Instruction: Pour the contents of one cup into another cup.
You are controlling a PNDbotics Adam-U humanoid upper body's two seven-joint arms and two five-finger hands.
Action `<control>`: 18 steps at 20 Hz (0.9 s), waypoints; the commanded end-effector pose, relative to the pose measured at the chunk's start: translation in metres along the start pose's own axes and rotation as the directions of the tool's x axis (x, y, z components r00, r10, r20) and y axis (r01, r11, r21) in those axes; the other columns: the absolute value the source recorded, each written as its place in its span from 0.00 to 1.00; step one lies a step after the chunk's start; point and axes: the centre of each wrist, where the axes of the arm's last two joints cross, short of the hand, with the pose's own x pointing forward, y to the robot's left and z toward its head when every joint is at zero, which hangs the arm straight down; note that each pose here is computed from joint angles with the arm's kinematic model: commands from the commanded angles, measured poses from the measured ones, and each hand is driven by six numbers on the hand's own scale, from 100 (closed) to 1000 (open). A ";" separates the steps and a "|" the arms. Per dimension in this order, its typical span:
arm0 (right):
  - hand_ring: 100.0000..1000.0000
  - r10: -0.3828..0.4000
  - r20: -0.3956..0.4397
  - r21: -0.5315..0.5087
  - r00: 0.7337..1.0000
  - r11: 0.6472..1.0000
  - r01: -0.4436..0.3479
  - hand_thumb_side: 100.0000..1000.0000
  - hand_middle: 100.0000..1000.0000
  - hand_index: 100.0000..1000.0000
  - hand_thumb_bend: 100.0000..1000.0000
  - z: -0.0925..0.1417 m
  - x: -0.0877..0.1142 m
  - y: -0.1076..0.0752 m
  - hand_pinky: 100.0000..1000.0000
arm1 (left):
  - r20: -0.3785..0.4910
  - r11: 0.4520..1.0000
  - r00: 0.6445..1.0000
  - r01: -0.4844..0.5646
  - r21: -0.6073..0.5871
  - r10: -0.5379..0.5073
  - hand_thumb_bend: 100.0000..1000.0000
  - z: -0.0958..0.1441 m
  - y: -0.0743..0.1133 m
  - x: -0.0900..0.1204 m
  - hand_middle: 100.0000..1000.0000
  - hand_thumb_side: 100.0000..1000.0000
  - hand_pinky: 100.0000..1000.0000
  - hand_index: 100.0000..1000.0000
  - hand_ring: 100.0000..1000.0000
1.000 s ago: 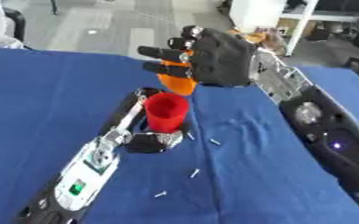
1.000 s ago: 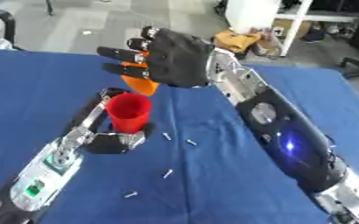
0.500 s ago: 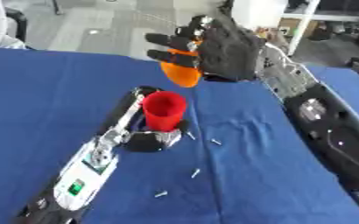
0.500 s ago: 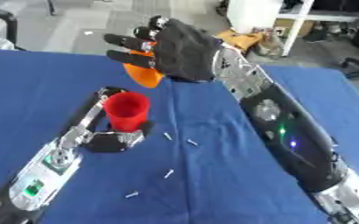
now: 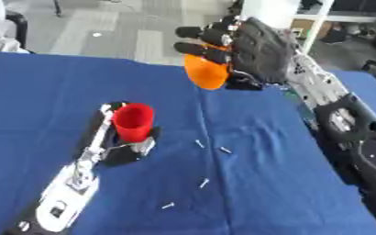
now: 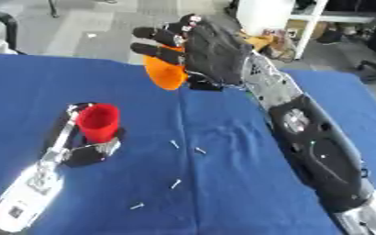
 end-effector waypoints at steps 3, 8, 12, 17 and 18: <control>0.21 -0.090 -0.054 -0.074 0.994 0.993 0.086 0.00 0.70 0.86 0.00 0.016 -0.007 -0.010 0.32 | -0.036 0.988 0.993 0.117 0.098 -0.114 0.80 0.011 0.022 -0.025 0.49 0.41 0.27 0.75 0.44; 0.19 -0.253 -0.208 -0.092 0.945 0.967 0.239 0.00 0.60 0.83 0.00 0.050 0.003 0.001 0.24 | -0.030 0.981 0.994 0.112 0.156 -0.109 1.00 0.016 0.041 -0.024 0.59 0.55 0.36 0.79 0.54; 0.14 -0.391 -0.316 -0.123 0.865 0.920 0.371 0.00 0.44 0.71 0.00 0.076 0.015 0.010 0.18 | -0.011 0.978 0.997 0.076 0.195 -0.075 1.00 0.012 0.060 -0.013 0.62 0.63 0.38 0.81 0.57; 0.17 -0.519 -0.436 -0.164 0.735 0.849 0.503 0.00 0.30 0.57 0.00 0.108 0.030 0.020 0.17 | 0.008 0.971 1.000 0.022 0.238 -0.024 0.93 0.006 0.083 0.004 0.64 0.66 0.39 0.81 0.57; 0.19 -0.542 -0.463 -0.173 0.702 0.831 0.528 0.00 0.30 0.57 0.00 0.115 0.032 0.024 0.18 | 0.016 0.970 1.000 0.010 0.245 -0.014 0.92 0.005 0.087 0.008 0.64 0.66 0.40 0.81 0.57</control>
